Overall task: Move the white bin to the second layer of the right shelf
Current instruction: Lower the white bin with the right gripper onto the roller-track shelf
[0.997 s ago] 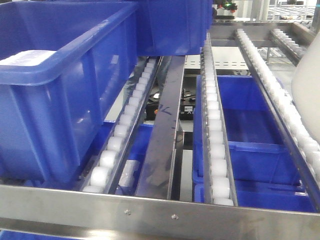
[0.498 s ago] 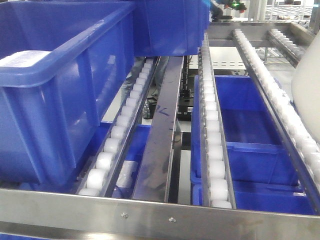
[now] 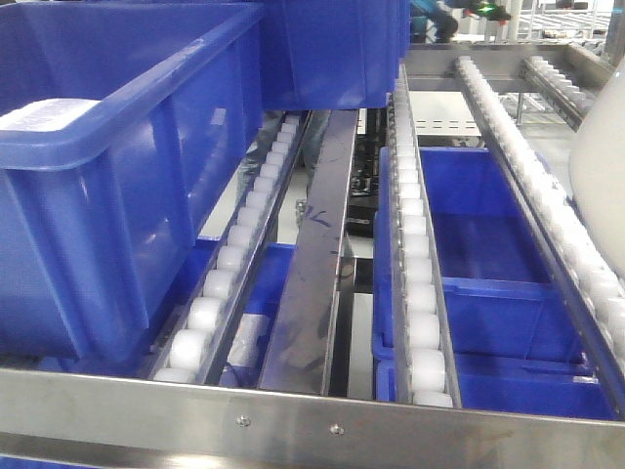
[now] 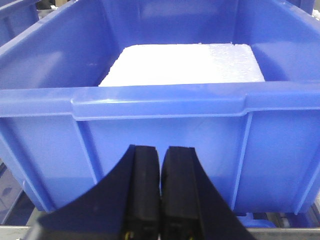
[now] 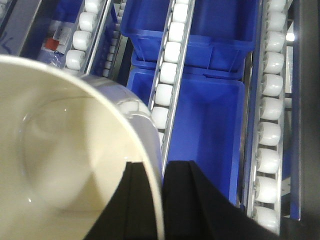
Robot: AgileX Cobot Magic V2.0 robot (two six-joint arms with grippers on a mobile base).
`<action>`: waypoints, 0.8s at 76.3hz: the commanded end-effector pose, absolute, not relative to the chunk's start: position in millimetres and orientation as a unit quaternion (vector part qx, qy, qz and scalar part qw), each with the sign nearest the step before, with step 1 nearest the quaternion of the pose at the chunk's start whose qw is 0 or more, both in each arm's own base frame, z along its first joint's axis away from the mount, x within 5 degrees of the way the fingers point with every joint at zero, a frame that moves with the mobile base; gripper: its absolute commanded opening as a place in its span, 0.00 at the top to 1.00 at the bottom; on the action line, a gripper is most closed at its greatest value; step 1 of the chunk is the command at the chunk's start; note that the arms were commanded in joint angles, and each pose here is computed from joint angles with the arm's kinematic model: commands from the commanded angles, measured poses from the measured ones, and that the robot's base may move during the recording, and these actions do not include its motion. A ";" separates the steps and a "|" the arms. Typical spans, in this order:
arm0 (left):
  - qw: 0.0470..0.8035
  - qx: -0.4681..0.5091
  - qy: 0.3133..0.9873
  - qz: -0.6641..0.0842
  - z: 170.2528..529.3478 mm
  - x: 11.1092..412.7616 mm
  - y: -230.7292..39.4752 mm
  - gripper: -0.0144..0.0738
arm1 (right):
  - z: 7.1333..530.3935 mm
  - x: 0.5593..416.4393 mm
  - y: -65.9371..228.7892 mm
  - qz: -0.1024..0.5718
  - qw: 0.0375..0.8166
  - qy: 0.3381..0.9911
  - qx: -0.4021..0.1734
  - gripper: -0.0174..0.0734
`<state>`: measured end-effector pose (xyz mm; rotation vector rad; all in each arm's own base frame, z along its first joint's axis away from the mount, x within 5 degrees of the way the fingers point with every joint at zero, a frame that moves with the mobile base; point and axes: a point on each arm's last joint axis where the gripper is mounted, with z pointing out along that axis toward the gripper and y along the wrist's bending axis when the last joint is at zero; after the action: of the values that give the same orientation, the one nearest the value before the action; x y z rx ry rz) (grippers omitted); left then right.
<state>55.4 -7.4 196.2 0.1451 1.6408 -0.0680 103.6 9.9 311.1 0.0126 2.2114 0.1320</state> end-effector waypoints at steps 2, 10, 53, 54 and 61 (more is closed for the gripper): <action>0.702 0.062 0.709 -0.034 192.3 56.1 -7.7 0.74 | 326.7 111.4 9.3 0.055 0.499 0.865 0.009 0.69; 0.702 0.062 0.709 -0.034 192.3 56.1 -7.7 0.74 | 324.0 123.8 9.8 0.055 0.495 0.867 0.012 0.69; 0.702 0.062 0.709 -0.034 192.3 56.1 -7.7 0.74 | 285.3 229.9 23.9 0.101 0.446 0.887 0.062 0.68; 0.702 0.062 0.709 -0.034 192.3 56.1 -7.7 0.74 | 284.5 230.8 24.2 0.101 0.445 0.888 0.062 0.68; 0.702 0.062 0.709 -0.034 192.3 56.1 -7.7 0.74 | 272.6 239.4 28.3 0.100 0.426 0.897 0.058 0.68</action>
<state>55.4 -7.4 196.2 0.1451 1.6408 -0.0680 226.0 25.4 259.8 0.1318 2.3467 0.2295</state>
